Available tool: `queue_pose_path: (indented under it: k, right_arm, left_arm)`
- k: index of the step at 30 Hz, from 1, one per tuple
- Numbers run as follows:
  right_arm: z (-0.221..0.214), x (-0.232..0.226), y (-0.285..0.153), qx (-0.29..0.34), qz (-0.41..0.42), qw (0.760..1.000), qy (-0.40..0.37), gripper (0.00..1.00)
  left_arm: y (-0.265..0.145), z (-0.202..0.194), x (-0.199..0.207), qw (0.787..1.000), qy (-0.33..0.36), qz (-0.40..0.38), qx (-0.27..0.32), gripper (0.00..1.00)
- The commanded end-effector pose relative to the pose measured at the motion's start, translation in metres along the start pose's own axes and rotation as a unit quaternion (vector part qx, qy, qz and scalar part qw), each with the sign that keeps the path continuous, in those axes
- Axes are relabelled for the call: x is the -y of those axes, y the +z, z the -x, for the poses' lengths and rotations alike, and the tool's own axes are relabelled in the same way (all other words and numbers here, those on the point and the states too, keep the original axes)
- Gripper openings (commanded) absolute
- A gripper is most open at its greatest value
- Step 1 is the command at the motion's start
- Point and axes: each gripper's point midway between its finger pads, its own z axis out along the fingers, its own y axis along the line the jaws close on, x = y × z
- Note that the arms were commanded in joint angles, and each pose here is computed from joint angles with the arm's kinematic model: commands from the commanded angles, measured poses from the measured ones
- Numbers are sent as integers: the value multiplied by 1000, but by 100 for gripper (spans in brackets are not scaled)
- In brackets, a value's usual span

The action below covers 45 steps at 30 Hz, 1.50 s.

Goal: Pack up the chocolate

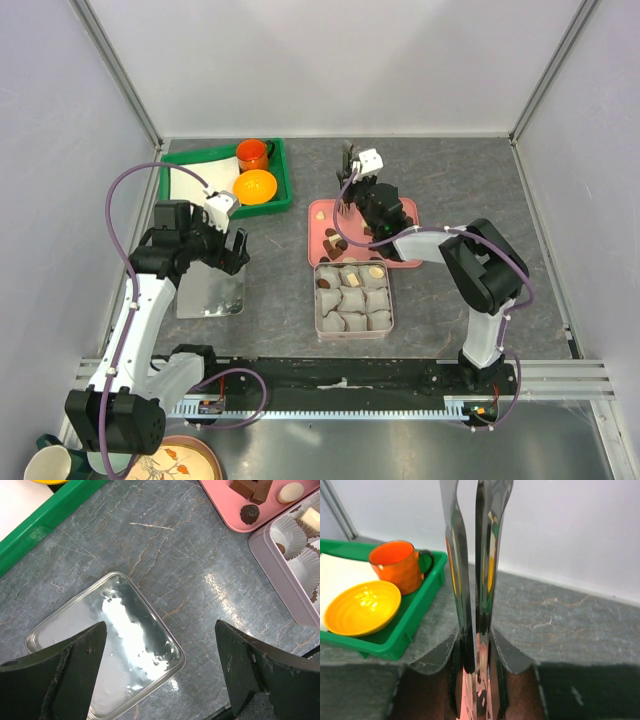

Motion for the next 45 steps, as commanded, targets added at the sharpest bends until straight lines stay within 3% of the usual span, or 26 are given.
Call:
queue_pose_path:
  k: [1,6,18,29,45]
  right_arm:
    - [96,-15,-18,86,45,995,-3,15]
    - [136,-42,-70,87,112,990,0,10]
    - [129,-128,-203,14,257,966,-7,10]
    - [79,-168,-229,-44,311,949,-5,13]
    - [66,-182,-211,-33,301,953,20,25]
  left_arm:
    - [-4,4,-5,1000,19,12,8,96]
    - [-4,5,-4,1000,20,10,11,96]
    - [-2,1,-1,1000,11,5,13,96]
    - [-6,6,2,1000,4,0,22,96]
    - [-6,6,3,1000,4,-2,22,96]
